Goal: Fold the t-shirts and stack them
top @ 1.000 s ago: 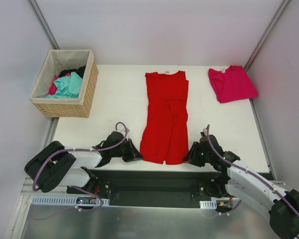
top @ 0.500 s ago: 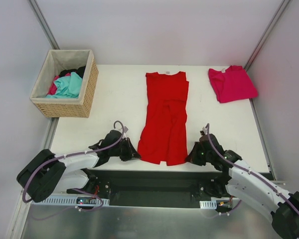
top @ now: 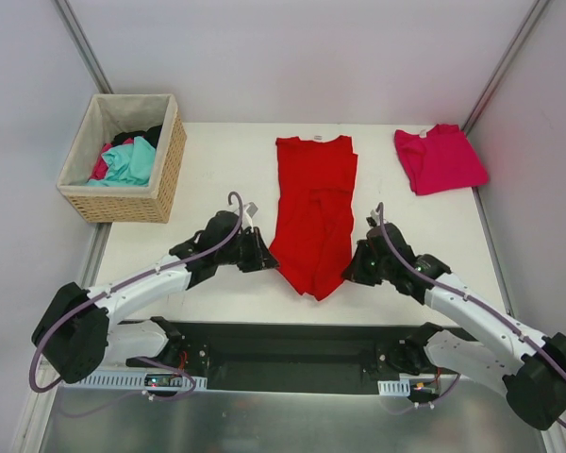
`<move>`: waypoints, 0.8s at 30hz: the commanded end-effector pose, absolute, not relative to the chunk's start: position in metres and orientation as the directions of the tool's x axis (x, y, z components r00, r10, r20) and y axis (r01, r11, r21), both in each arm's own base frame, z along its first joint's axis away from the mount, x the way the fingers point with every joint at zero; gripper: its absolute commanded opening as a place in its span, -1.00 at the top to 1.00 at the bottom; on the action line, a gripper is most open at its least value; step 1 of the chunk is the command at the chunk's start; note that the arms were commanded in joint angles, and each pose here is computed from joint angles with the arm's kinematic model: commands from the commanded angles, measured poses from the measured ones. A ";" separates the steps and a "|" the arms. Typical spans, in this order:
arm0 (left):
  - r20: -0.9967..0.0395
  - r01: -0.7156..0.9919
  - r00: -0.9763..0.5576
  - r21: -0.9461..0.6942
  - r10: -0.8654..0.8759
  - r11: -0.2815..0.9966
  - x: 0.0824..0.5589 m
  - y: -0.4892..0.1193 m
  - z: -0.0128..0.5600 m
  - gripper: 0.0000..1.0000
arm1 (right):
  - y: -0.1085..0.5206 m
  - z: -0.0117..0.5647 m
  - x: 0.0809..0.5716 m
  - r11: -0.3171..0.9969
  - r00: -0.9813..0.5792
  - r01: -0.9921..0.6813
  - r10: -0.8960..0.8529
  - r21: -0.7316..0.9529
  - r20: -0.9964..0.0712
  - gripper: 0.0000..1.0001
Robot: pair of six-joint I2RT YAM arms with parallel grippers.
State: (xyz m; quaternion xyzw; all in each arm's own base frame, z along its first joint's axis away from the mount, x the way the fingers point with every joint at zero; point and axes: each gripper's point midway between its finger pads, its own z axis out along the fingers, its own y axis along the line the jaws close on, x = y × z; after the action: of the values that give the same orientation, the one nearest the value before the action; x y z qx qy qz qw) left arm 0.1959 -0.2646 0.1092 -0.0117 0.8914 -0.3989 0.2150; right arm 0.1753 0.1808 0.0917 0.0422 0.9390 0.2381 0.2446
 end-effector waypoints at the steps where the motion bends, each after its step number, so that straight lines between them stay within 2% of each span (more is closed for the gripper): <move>1: -0.420 0.184 -0.889 -0.692 -0.182 0.698 0.218 -0.266 0.124 1.00 | 0.183 0.121 0.206 0.904 -0.815 -0.081 0.183 0.420 -0.550 0.99; 12: -0.421 0.149 -0.878 -0.693 -0.229 0.705 0.250 -0.253 0.134 1.00 | 0.185 0.143 0.242 0.929 -0.785 -0.086 0.159 0.361 -0.598 0.99; 24: -0.457 0.183 -0.857 -0.701 -0.237 0.690 0.299 -0.265 0.162 1.00 | 0.175 0.140 0.290 0.938 -0.774 -0.010 0.212 0.347 -0.597 0.99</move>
State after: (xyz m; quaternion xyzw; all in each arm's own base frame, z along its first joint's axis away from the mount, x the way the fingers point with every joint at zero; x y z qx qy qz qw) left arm 0.2749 -0.2556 0.1351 -0.0398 0.8941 -0.3747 0.2422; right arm 0.2610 0.1755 0.1230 0.0465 0.9386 0.1631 0.3006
